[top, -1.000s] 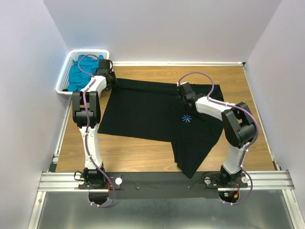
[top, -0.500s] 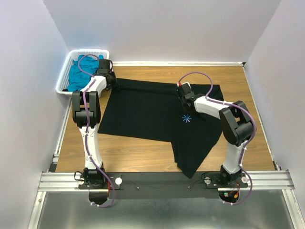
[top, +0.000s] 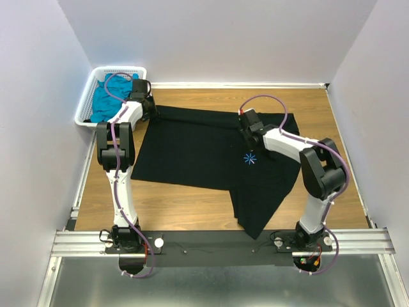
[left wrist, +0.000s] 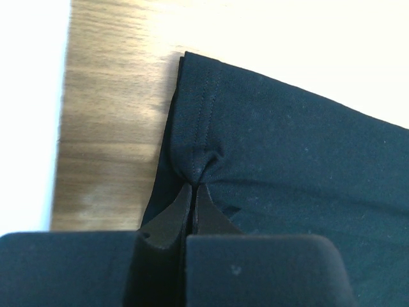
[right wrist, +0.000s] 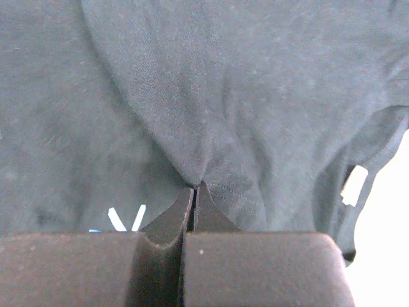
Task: Fold and stack the t-shirts
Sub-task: Fold the tshirt
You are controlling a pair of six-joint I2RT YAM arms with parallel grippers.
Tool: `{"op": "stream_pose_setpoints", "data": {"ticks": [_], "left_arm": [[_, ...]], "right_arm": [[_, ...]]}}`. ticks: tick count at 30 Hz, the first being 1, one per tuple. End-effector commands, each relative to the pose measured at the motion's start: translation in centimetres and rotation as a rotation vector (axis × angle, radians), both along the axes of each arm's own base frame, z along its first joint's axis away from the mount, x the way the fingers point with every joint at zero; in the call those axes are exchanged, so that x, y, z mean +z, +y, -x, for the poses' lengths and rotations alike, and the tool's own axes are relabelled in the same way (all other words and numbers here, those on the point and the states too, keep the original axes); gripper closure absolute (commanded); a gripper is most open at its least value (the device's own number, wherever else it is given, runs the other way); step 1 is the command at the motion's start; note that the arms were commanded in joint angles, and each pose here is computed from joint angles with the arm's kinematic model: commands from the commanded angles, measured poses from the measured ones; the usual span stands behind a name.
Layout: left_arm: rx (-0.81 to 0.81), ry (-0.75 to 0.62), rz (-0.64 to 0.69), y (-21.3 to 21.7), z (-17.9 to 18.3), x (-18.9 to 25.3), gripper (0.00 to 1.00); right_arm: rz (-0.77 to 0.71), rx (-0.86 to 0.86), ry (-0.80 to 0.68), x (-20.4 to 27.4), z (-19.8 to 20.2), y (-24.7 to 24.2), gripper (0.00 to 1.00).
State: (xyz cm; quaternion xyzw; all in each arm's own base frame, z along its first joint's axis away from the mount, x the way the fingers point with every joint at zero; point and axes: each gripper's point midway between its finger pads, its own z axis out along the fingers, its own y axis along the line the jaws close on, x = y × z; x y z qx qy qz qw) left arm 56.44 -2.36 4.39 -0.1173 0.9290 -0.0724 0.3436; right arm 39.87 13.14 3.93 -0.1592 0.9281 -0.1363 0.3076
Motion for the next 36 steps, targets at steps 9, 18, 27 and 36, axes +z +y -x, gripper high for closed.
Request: {"op": "stream_pose_setpoints", "data": {"ticks": [9,18,27,36], "left_arm": [[0.087,-0.01,-0.098,3.6,0.4,4.3,1.0],[0.105,0.04,-0.111,3.8,2.1,5.0,1.0],[0.088,0.12,-0.082,3.1,3.9,2.2,1.0],[0.09,0.052,-0.123,3.2,3.4,4.7,0.97]], "right_arm": [[-0.062,0.017,-0.015,6.2,1.9,-0.1,0.99],[-0.037,0.004,0.025,4.8,2.9,-0.8,0.99],[-0.008,-0.034,0.061,3.0,3.5,-1.5,0.99],[-0.01,-0.061,0.044,3.4,3.2,-1.8,0.99]]}}
